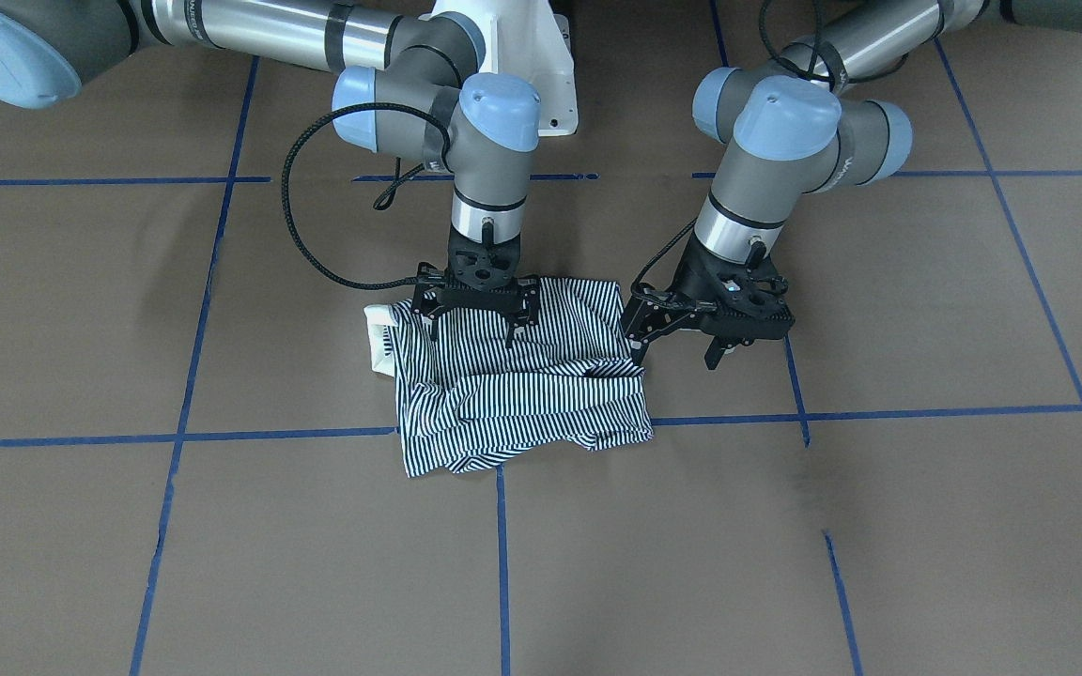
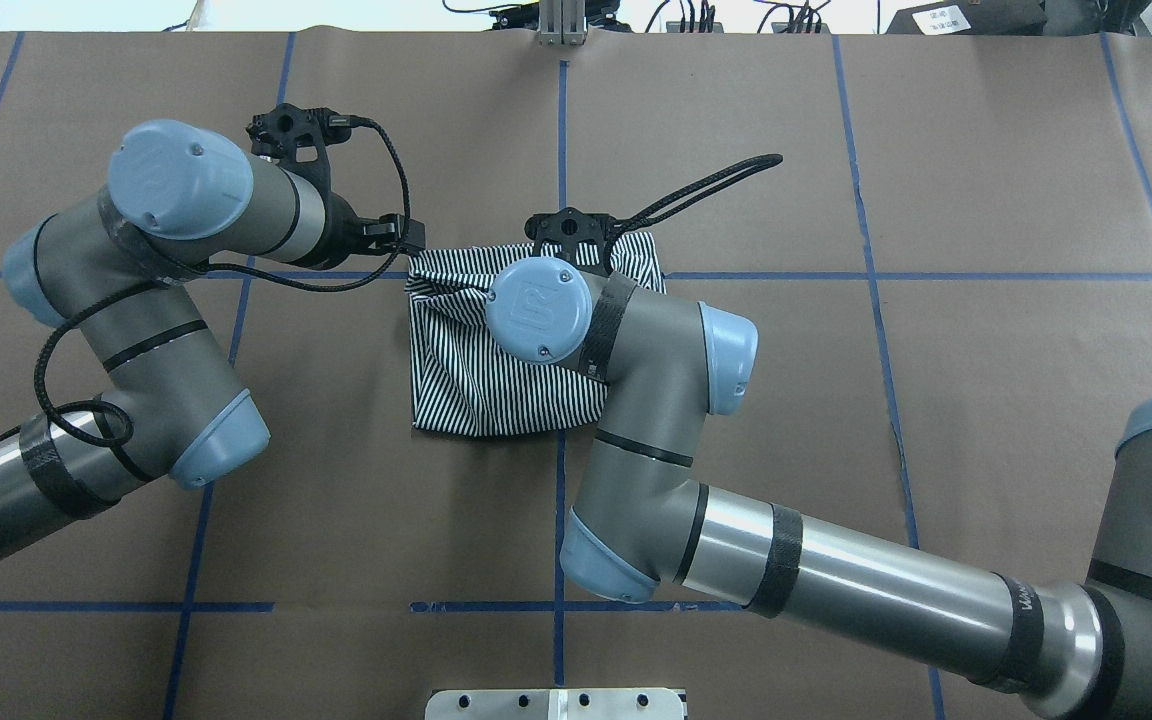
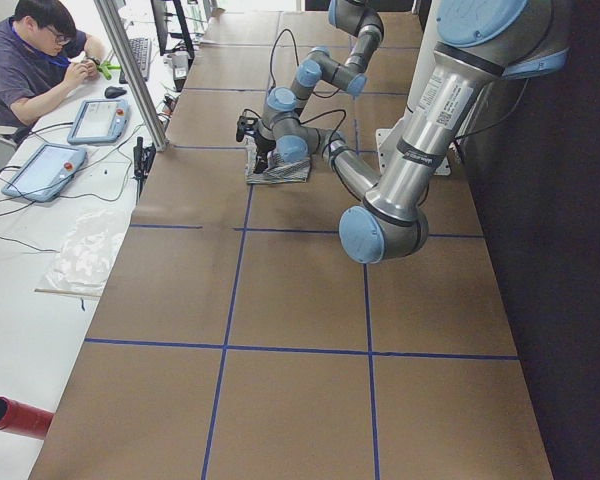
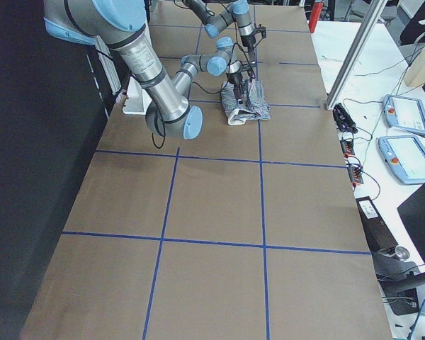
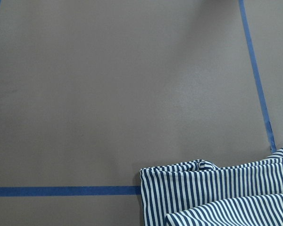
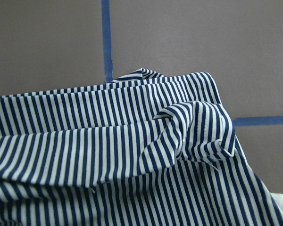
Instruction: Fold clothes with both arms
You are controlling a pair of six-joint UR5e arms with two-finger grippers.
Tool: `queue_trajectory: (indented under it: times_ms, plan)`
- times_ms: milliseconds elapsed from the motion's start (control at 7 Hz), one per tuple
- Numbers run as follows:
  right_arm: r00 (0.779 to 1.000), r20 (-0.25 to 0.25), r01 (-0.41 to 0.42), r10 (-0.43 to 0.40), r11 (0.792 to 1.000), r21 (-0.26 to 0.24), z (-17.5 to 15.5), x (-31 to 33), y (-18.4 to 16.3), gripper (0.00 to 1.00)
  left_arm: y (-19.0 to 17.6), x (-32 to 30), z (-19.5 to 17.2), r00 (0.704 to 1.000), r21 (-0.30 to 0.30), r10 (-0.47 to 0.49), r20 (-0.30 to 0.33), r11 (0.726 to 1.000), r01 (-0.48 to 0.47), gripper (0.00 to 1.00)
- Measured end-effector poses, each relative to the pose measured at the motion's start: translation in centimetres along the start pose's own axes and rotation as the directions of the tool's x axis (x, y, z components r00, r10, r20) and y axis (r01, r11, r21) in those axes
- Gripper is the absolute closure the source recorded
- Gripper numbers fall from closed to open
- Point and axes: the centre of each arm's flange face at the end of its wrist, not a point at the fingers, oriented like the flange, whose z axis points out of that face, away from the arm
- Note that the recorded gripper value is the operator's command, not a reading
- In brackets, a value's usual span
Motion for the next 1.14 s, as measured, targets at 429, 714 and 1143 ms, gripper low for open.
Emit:
queue_trajectory:
  times_ms: [429,714,1143]
  plan:
    - [0.999,-0.013,0.053,-0.052,0.999,0.014,3.1,0.1,-0.4,0.00,0.0,0.0,0.0,1.000,0.001,0.001,-0.001,1.000,-0.001,0.00]
    - [0.998,-0.042,0.037,-0.036,0.999,0.029,3.8,-0.5,-4.0,0.00,-0.1,0.0,-0.1,1.000,0.002,0.002,-0.002,1.000,-0.002,0.00]
    - [0.999,-0.052,-0.001,0.005,0.998,0.067,5.9,-0.7,-12.7,0.00,0.0,0.0,0.0,1.000,0.001,0.002,-0.002,1.000,-0.002,0.00]
